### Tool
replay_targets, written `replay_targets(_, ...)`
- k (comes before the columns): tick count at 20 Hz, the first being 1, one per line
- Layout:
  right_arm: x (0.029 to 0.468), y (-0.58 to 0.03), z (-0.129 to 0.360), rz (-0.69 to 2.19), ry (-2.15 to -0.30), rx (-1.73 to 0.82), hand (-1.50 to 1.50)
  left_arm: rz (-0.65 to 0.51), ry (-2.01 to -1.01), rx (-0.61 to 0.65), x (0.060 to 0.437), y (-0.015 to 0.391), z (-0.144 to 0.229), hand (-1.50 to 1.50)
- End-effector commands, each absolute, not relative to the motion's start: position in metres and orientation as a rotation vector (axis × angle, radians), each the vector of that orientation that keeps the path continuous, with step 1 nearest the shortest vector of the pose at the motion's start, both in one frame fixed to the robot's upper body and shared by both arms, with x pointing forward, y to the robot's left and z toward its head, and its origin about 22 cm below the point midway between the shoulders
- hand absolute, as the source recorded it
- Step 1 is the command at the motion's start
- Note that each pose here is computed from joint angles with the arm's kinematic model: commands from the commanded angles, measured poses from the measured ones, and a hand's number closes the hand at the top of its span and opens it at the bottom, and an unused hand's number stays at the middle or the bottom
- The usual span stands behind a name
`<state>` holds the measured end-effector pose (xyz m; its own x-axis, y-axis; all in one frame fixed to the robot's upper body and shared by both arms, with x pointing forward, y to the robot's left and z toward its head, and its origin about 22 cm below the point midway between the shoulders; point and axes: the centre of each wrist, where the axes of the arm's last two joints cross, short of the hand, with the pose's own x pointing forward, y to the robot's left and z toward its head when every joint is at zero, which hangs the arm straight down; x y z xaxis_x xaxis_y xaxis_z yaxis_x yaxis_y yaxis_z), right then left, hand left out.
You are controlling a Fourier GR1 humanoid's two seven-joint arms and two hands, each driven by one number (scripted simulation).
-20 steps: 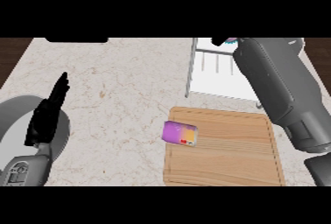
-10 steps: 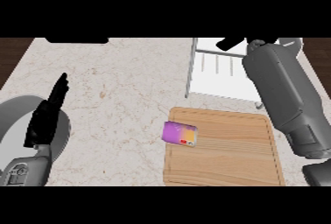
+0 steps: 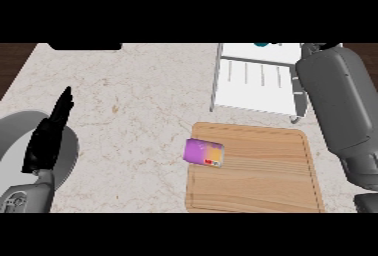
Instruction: Pick the cupcake from the cutting board and place it in the tiered basket
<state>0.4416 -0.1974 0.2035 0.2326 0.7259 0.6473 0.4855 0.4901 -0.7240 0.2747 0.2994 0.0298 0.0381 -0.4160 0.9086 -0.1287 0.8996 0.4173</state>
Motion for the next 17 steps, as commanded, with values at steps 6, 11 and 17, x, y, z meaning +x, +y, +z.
replay_targets(6, 0.392, -0.252, 0.244, 0.014, -1.348, -1.023, -1.5, -0.213, -1.504, 0.453, 0.267, 0.305, 0.029, 0.0)
replay_targets(11, 0.331, -0.301, 0.223, 0.039, -1.323, -1.007, -1.5, -0.199, -1.523, 0.46, 0.273, 0.304, 0.04, 0.0)
replay_targets(17, 0.251, -0.345, 0.217, -0.041, -1.424, -0.982, -1.5, -0.195, -1.513, 0.449, 0.27, 0.308, 0.027, 0.0)
